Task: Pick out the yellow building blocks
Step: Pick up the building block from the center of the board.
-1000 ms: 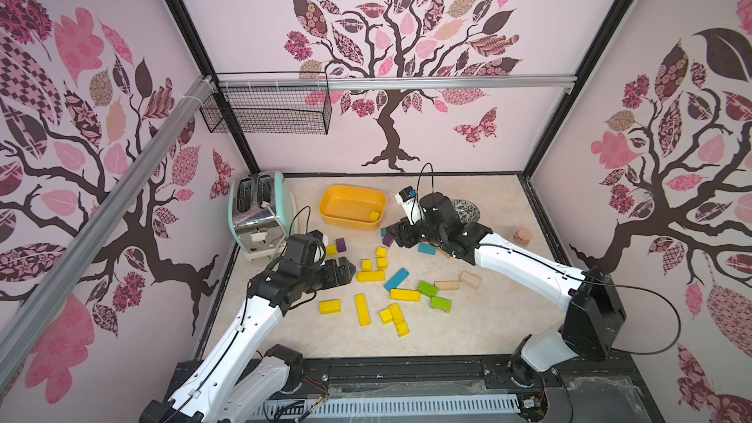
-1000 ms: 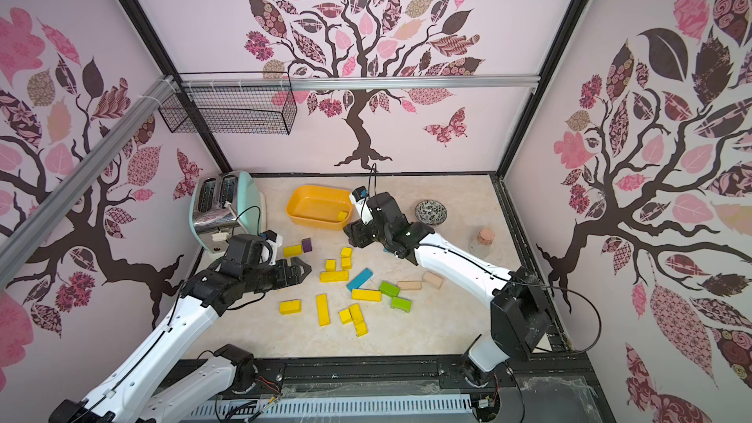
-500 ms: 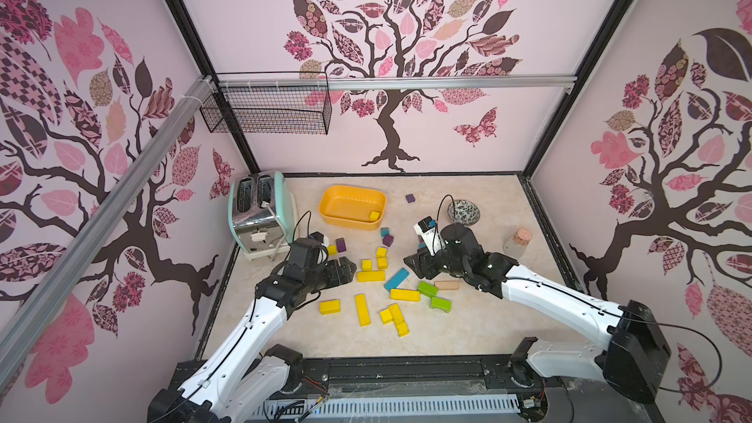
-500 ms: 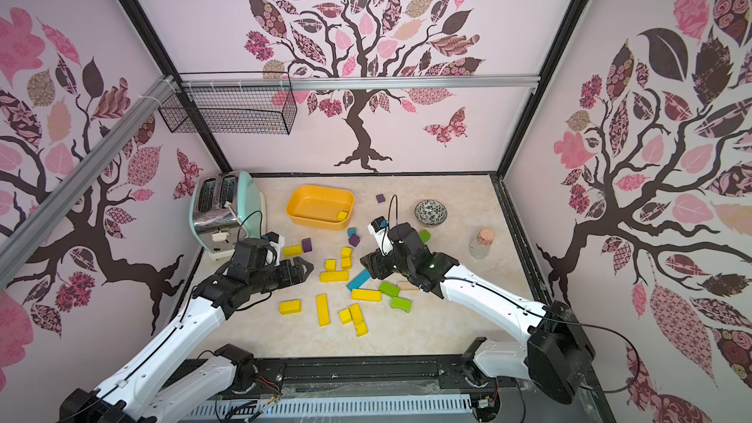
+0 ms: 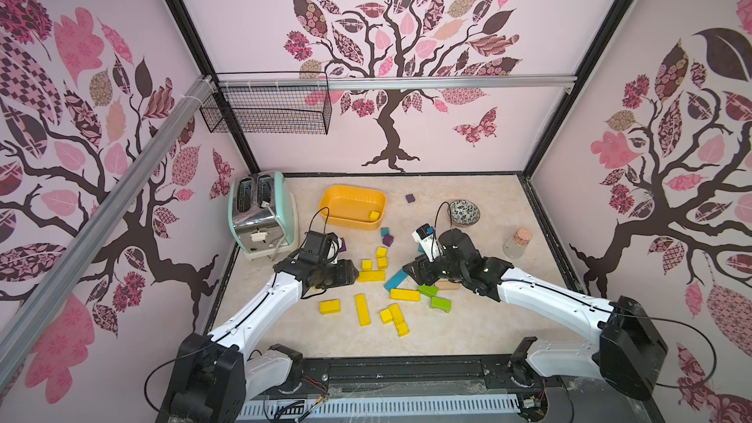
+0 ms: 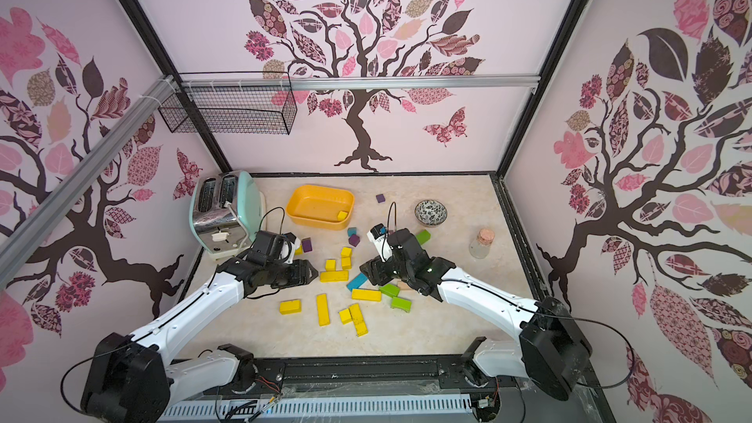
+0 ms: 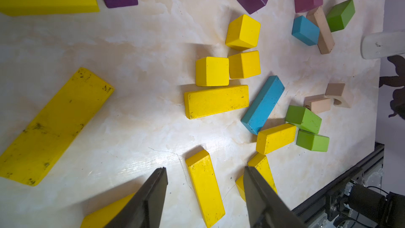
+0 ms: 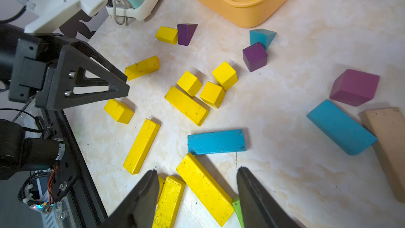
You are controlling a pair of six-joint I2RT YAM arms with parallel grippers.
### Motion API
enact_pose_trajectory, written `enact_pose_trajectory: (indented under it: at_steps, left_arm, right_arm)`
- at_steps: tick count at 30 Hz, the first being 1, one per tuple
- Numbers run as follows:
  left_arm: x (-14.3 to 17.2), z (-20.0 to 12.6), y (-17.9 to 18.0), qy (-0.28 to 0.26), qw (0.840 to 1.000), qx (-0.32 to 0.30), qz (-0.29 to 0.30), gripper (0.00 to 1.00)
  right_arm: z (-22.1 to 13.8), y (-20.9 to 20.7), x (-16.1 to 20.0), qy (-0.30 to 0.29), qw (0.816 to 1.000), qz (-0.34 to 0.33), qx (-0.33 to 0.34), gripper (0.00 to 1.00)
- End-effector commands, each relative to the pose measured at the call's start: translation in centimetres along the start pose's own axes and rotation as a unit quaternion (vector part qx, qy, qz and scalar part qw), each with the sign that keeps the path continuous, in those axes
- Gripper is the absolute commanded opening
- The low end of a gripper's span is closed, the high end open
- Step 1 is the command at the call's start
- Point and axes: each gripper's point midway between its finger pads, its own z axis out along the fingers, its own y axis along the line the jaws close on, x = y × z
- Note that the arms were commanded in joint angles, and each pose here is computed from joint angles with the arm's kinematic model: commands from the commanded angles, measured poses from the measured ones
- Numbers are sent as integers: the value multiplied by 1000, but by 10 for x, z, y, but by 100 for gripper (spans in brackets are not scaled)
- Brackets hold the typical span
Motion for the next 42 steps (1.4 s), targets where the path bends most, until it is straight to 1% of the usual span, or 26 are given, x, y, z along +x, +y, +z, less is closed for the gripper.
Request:
enact_pose_trajectory:
  at_steps: [1, 5, 11, 18, 21, 23, 28, 30, 34, 37, 42]
  left_arm:
    - [-14, 2, -11, -11, 1000, 13, 15, 62]
    - [-24, 4, -6, -20, 999, -11, 23, 67]
    - [-38, 15, -4, -36, 999, -27, 31, 68]
    - [-53, 32, -2, -49, 996, -60, 53, 68]
    - [-59, 37, -7, -50, 996, -60, 48, 68]
    - [-60, 42, -12, -54, 995, -62, 61, 68]
    - [-56, 61, -12, -28, 994, -75, 77, 68]
    - [-54, 69, -10, -14, 993, -81, 81, 67]
    - [-50, 80, -10, 7, 993, -79, 88, 58]
    - [-50, 84, -7, 11, 992, -86, 91, 56]
    - [-50, 83, -3, 11, 991, -98, 95, 44]
  right_arm:
    - [9, 8, -11, -11, 1000, 5, -17, 62]
    - [23, 1, -10, -2, 1000, -5, -5, 62]
    - [39, -3, -7, 2, 1000, -7, -4, 62]
    - [39, 4, -5, -2, 1000, -7, -27, 63]
    - [40, 4, -7, 3, 1000, -5, -26, 64]
    - [42, 2, -7, 11, 1000, -8, -20, 64]
    - [49, -8, -1, 24, 1000, -12, 2, 65]
    - [52, -12, 1, 29, 999, -12, 10, 65]
    - [55, -15, 0, 32, 999, -16, 18, 65]
    - [56, -16, -1, 32, 999, -18, 23, 65]
    - [55, -19, 2, 35, 999, -22, 30, 65]
